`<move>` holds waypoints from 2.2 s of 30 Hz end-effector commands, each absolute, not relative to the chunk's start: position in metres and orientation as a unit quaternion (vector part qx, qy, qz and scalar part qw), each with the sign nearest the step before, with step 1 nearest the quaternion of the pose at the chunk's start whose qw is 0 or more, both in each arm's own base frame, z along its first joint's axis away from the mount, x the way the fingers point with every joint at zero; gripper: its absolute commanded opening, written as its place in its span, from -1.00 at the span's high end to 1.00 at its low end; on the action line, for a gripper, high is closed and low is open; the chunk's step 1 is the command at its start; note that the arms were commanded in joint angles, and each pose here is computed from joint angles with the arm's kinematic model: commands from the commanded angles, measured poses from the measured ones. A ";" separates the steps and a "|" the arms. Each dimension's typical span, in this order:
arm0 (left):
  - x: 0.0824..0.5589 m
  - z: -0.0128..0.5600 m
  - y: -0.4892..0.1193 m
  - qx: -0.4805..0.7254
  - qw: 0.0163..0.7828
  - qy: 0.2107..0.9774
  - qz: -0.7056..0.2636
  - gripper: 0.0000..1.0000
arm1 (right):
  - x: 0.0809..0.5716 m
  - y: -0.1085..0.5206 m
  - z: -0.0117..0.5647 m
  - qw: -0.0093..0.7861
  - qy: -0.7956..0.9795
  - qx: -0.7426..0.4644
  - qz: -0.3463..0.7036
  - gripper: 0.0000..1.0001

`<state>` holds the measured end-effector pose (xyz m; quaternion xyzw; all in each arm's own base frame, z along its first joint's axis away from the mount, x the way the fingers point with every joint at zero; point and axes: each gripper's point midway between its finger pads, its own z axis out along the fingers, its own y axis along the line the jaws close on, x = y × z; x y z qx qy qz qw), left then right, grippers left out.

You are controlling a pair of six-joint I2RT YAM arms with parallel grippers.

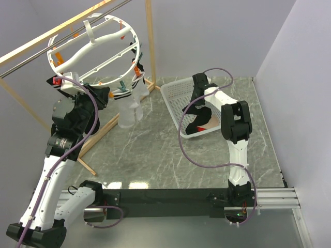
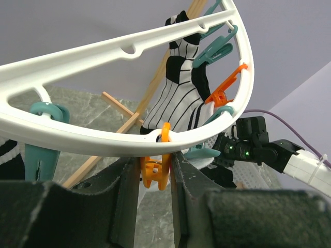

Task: Clip the socks to the hanger
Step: Pick up the sock from the bin, then place the sock in the bin.

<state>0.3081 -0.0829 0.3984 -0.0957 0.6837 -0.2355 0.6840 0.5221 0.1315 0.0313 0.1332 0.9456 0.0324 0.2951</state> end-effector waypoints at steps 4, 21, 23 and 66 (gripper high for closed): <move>0.302 0.428 -0.081 -0.094 0.714 0.650 -0.243 0.75 | 0.531 0.141 0.096 0.346 0.927 0.132 0.065 1.00; 0.296 0.433 -0.093 -0.057 0.720 0.637 -0.268 0.76 | 0.426 0.165 0.297 0.455 0.873 0.084 0.156 1.00; 0.292 0.434 -0.093 -0.054 0.722 0.635 -0.270 0.76 | 0.416 0.160 0.302 0.457 0.880 0.068 0.111 1.00; 0.280 0.433 -0.082 -0.064 0.731 0.632 -0.250 0.75 | 0.341 0.314 0.229 0.376 0.886 -0.194 0.192 -0.01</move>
